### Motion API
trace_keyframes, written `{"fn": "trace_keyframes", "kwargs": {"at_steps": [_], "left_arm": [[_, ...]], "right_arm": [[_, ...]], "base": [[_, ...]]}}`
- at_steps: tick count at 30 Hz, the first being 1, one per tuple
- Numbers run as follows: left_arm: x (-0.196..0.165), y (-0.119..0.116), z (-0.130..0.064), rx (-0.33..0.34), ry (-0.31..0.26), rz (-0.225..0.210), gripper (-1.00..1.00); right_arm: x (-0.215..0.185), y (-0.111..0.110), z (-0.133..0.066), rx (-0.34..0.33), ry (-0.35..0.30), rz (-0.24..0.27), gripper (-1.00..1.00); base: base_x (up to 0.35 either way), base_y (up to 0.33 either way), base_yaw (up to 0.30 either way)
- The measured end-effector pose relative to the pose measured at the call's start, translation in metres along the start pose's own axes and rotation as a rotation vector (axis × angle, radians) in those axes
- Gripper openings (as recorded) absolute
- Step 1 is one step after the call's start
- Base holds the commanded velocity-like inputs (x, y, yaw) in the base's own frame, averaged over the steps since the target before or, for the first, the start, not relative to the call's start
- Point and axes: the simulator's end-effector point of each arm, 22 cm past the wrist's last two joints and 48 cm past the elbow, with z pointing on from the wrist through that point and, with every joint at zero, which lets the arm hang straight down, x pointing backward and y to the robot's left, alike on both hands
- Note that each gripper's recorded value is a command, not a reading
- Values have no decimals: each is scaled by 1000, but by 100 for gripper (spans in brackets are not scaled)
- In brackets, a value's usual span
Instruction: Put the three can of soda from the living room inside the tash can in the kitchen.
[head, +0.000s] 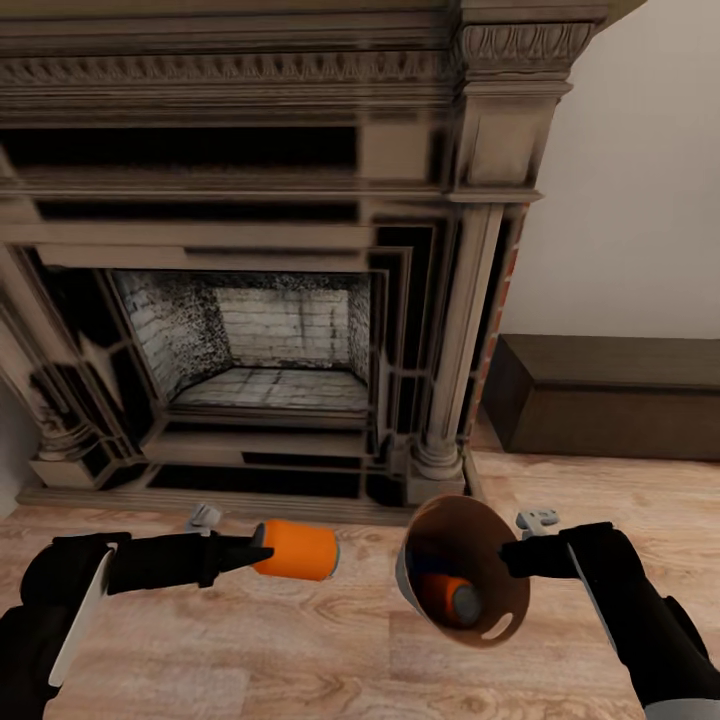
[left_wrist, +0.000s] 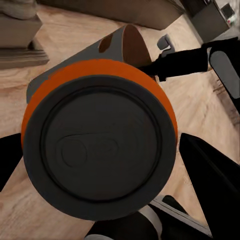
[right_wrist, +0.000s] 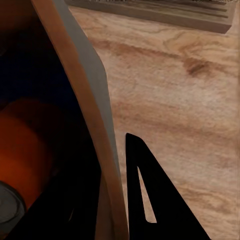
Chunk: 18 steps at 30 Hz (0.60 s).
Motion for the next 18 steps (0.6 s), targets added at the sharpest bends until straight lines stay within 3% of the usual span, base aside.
{"fn": "trace_keyframes", "kwargs": {"at_steps": [5,9,13,18], "left_arm": [[-7,-18,11,53,-20,11,-100],[-13,-45,37,141,-62,-5,-100],[-12,-72,63,217,-58,-6,-100],[-14,-94,85,265,-49,7,-100]], "right_arm": [[-1,15,7,-22,21,-24,-100],[0,24,15,-11,36,-52,-100],[-7,34,18,-4,24,-49,-100],[-13,41,21,14,17,-65,-100]], "base": [[0,0,0],[0,0,0],[0,0,0],[0,0,0]]}}
